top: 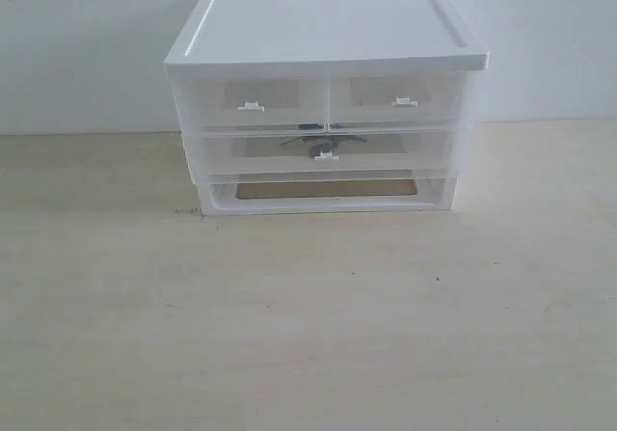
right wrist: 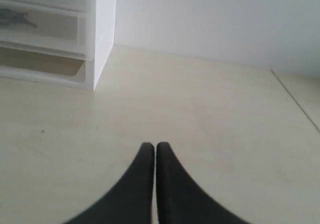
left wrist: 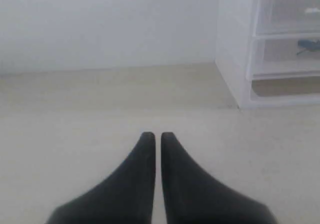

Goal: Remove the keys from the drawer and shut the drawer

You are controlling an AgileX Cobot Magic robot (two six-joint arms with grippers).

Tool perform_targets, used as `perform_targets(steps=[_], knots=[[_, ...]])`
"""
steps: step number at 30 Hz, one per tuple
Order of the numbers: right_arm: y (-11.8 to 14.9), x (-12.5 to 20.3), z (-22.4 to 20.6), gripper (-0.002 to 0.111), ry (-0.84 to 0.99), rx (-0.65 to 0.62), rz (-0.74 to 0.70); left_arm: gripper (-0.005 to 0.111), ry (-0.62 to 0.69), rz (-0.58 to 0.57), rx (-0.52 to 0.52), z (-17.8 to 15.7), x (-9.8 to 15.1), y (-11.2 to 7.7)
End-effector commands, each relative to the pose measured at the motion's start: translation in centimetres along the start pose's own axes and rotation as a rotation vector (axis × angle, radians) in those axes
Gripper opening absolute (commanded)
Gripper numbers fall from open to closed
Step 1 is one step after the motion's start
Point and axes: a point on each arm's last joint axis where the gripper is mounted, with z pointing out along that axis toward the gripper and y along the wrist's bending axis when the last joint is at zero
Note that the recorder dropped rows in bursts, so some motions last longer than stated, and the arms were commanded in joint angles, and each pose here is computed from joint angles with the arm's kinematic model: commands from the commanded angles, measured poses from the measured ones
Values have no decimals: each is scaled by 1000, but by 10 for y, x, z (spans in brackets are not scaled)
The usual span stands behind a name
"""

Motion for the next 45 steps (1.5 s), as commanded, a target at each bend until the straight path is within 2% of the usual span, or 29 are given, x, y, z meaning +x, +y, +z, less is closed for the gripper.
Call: perform_targets(steps=[1,5,11,13,16,19,23,29,32,35,37,40,45], knots=[[0,-14,-1,0,-151,4,-34,4,-160,-21,-6,-1,-13,1],[0,-30,-5,0,-334,1,-25,4,-278,-121,-3,-3,-24,2],[0,-58,-21,0,-689,-19,32,4,-552,-133,-20,-13,-46,5],[1,-64,-27,0,-787,-50,101,4,-590,-223,5,-15,-49,5],[1,-71,-35,0,-892,-140,270,4,-650,-423,82,-18,-54,5],[1,-76,-42,0,-986,-168,292,4,-778,-380,167,-27,-64,-1],[-2,-92,-45,0,-977,-168,301,4,-947,-261,346,-45,-86,-15],[-5,-129,-34,0,-907,-181,264,4,-890,-138,397,-37,-125,-23],[-3,-144,-18,0,-836,-218,267,4,-836,-162,486,-20,-140,-29],[1,-153,5,0,-741,-255,248,4,-782,-91,585,2,-149,-38],[4,-155,23,0,-666,-280,238,4,-732,-101,630,23,-151,-42],[10,-149,54,0,-523,-330,229,4,-643,-119,638,56,-147,-43],[20,-129,108,1,-300,-377,245,4,-475,-144,647,115,-124,-45]])
